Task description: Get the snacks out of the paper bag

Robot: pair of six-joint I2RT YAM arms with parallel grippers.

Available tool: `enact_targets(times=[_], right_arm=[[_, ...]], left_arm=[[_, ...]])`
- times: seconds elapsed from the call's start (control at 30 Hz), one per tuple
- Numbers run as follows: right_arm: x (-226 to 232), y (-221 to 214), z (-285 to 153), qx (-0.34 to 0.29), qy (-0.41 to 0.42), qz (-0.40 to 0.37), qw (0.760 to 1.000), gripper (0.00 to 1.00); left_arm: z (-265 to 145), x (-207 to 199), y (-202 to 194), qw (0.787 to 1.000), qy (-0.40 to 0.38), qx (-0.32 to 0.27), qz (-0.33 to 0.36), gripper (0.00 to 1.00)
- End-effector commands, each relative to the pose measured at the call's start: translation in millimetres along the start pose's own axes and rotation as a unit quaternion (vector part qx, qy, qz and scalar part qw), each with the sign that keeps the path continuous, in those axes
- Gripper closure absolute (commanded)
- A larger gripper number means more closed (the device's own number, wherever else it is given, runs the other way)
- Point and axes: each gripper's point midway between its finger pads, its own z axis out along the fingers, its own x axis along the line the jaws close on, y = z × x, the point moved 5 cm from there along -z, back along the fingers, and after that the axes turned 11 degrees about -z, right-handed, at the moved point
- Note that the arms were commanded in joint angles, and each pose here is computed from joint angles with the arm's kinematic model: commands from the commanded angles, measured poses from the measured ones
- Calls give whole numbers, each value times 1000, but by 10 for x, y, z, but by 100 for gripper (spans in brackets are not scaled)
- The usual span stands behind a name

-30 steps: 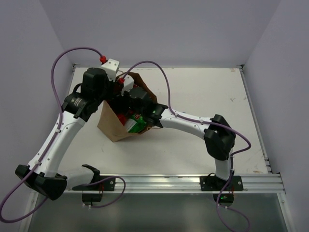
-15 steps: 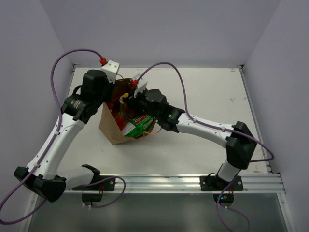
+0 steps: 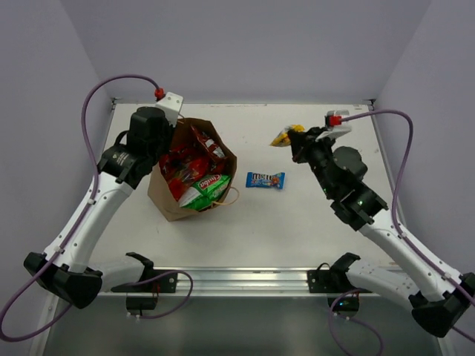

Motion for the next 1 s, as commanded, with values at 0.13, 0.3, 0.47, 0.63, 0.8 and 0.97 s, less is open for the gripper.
enact_targets(times=[0.13, 0.3, 0.47, 0.63, 0.8, 0.97], right_arm=[[-1085, -1373, 77, 199, -177, 51, 962, 100], [-1304, -1819, 269, 286, -202, 71, 934, 94], [-1290, -1457, 328, 272, -188, 0, 944, 37], [-477, -709, 177, 183, -6, -88, 979, 25], [448, -151, -61, 85, 233, -173, 953, 23], [967, 70, -18, 37, 341, -273, 899, 21]], left_arm=[[-220, 177, 769, 985, 33, -168, -35, 100], [-239, 135, 776, 984, 10, -175, -18, 100], [-295, 118, 757, 984, -8, -180, -9, 100], [-309, 88, 702, 984, -22, -178, -1, 100], [-338, 66, 690, 983, -37, -181, 15, 100], [-428, 63, 776, 978, -51, -202, 11, 100]])
